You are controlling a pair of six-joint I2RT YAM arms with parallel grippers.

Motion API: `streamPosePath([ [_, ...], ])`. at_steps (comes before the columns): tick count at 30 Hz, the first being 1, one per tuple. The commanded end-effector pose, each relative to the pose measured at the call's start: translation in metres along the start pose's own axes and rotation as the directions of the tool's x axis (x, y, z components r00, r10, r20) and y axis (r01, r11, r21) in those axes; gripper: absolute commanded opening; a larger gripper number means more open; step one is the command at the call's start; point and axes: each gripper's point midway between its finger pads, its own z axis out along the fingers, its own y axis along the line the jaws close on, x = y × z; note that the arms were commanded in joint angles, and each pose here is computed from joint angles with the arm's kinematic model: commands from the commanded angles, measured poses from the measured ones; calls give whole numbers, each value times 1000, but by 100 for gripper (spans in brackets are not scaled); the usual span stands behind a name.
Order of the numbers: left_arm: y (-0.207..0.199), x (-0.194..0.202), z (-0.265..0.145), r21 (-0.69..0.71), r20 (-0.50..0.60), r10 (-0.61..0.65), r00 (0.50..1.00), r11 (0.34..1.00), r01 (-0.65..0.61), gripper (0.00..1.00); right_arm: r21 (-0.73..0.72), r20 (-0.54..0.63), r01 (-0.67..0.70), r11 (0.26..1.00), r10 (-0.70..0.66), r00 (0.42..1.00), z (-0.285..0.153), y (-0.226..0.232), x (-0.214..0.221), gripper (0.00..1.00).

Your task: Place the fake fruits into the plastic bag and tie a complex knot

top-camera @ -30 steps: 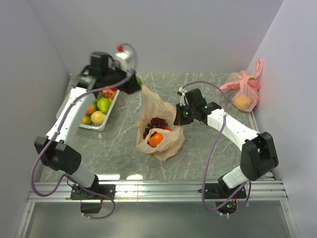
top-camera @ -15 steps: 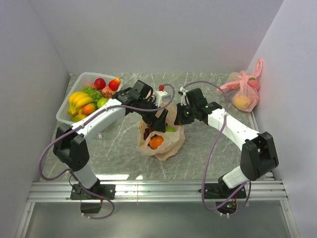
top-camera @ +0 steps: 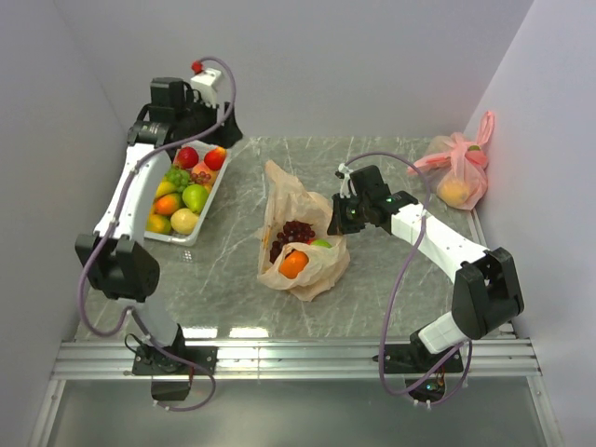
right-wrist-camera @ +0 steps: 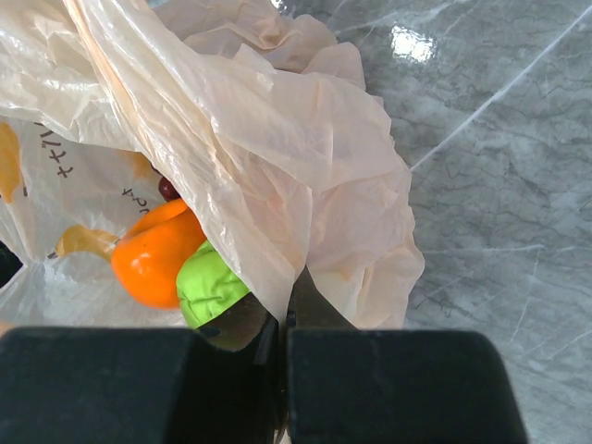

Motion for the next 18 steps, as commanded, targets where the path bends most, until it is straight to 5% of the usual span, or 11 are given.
streamPosePath([
  [1,66,-7,23,-173,50,-7,999,985,16,83,-28,75,20,999,-18,997,-15,11,-23,0],
  [8,128,25,74,-274,-46,80,996,957,-89,80,-18,59,21,1000,-20,998,-12,7,-17,0],
  [18,156,43,103,-304,-105,149,983,936,-175,73,-16,49,13,1000,-12,999,-9,6,-16,0],
])
